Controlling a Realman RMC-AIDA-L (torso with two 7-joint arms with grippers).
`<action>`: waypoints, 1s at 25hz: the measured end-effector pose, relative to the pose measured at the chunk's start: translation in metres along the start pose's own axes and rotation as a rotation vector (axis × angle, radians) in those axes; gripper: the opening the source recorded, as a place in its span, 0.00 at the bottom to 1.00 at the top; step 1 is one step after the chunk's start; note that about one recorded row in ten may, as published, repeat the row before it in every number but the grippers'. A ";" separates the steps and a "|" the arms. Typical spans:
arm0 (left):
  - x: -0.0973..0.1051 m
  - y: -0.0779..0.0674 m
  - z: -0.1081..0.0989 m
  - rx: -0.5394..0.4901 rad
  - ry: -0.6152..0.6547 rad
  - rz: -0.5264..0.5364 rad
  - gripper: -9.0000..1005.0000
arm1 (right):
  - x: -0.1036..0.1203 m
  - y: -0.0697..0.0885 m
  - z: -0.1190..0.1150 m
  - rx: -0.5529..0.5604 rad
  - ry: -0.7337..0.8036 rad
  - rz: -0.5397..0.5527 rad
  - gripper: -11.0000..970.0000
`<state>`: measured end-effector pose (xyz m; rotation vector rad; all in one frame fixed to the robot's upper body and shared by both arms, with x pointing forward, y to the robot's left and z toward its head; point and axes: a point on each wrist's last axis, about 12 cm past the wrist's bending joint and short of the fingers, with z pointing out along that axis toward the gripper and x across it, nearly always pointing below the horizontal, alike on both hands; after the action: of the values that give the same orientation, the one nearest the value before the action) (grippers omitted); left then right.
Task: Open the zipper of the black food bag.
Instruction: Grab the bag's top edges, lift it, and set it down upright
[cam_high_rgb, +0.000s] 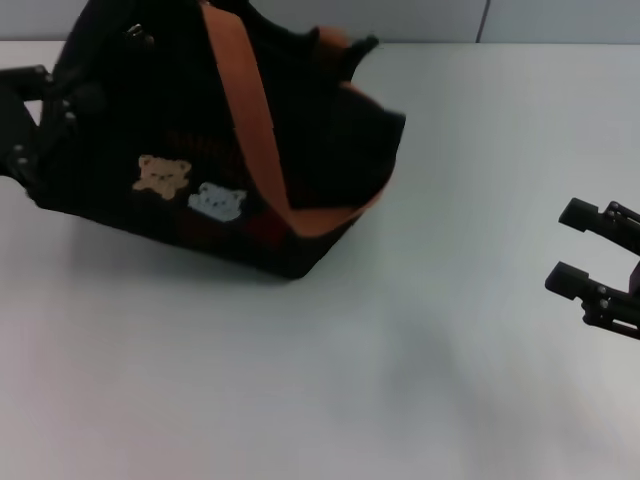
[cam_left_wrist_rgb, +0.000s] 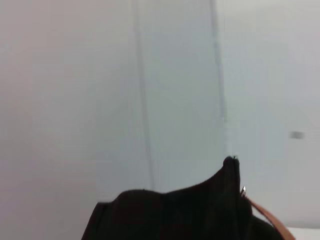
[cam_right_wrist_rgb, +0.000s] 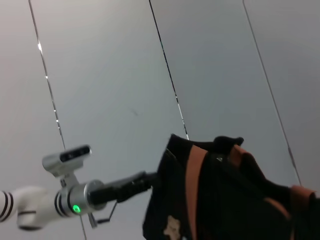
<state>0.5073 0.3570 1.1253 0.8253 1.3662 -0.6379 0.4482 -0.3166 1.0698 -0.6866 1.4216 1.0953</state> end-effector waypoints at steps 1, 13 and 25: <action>-0.018 0.005 0.001 0.067 0.037 0.053 0.11 | 0.001 0.000 0.000 0.001 -0.002 0.004 0.84; -0.101 -0.031 0.054 0.426 0.287 0.334 0.11 | 0.010 -0.005 0.003 0.205 -0.156 0.030 0.84; -0.103 -0.037 0.079 0.473 0.285 0.368 0.11 | 0.011 -0.039 0.039 0.399 -0.218 -0.014 0.84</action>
<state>0.5115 0.2638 1.2231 1.5562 1.2813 -0.5728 0.4976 -0.2947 1.0539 -0.2818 1.3870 0.8137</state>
